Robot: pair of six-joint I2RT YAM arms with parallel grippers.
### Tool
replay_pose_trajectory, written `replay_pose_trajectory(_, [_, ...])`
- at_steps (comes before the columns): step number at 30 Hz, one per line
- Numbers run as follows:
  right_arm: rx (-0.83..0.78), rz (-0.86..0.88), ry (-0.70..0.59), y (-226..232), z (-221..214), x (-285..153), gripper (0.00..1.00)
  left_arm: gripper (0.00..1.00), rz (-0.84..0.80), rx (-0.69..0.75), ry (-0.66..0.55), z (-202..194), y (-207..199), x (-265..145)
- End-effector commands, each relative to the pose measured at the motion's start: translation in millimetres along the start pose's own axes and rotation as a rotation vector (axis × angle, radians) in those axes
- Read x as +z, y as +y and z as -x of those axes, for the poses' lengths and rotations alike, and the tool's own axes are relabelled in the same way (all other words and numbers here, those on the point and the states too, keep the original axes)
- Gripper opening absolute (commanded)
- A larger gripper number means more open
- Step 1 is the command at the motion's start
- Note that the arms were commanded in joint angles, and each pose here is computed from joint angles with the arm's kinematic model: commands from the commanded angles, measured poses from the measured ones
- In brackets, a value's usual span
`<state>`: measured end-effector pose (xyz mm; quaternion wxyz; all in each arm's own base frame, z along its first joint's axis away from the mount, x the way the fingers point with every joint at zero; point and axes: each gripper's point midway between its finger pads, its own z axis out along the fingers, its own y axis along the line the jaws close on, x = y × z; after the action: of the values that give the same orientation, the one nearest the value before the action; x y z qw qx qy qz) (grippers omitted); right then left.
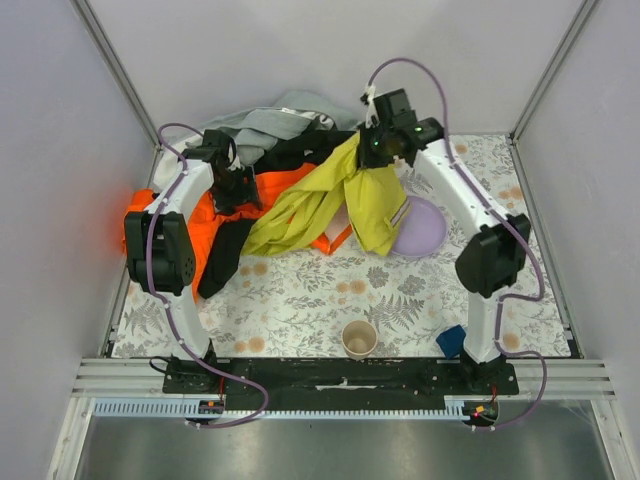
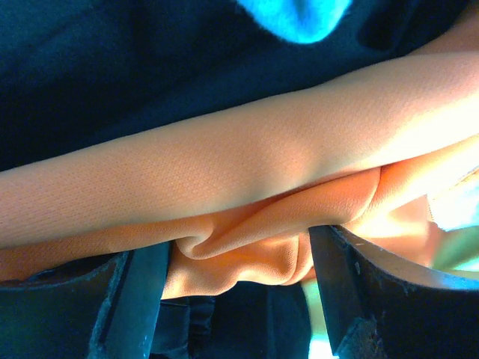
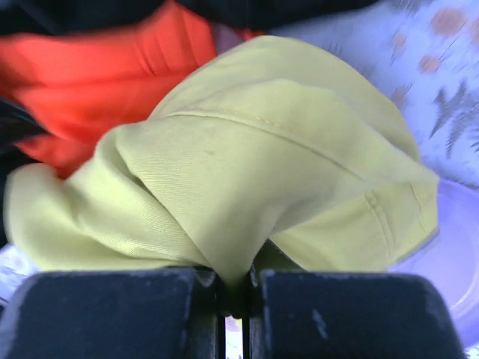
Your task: Pick out a specific cloth from the pile
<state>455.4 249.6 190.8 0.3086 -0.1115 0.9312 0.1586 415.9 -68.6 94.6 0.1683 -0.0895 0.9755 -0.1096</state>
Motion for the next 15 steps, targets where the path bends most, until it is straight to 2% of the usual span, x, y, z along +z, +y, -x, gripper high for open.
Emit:
replay_pose_trajectory(1, [0.048, 0.115, -0.606, 16, 147, -167, 0.00, 0.80, 0.021, -0.010, -0.012, 4, 0, -9])
replay_pose_trajectory(7, [0.012, 0.048, -0.996, 8, 202, -301, 0.00, 0.80, 0.036, -0.023, -0.001, 2, 3, -3])
replay_pose_trajectory(15, [0.045, -0.198, -1.441, -22, 218, -457, 0.00, 0.81, 0.111, -0.046, 0.021, -1, 24, 5])
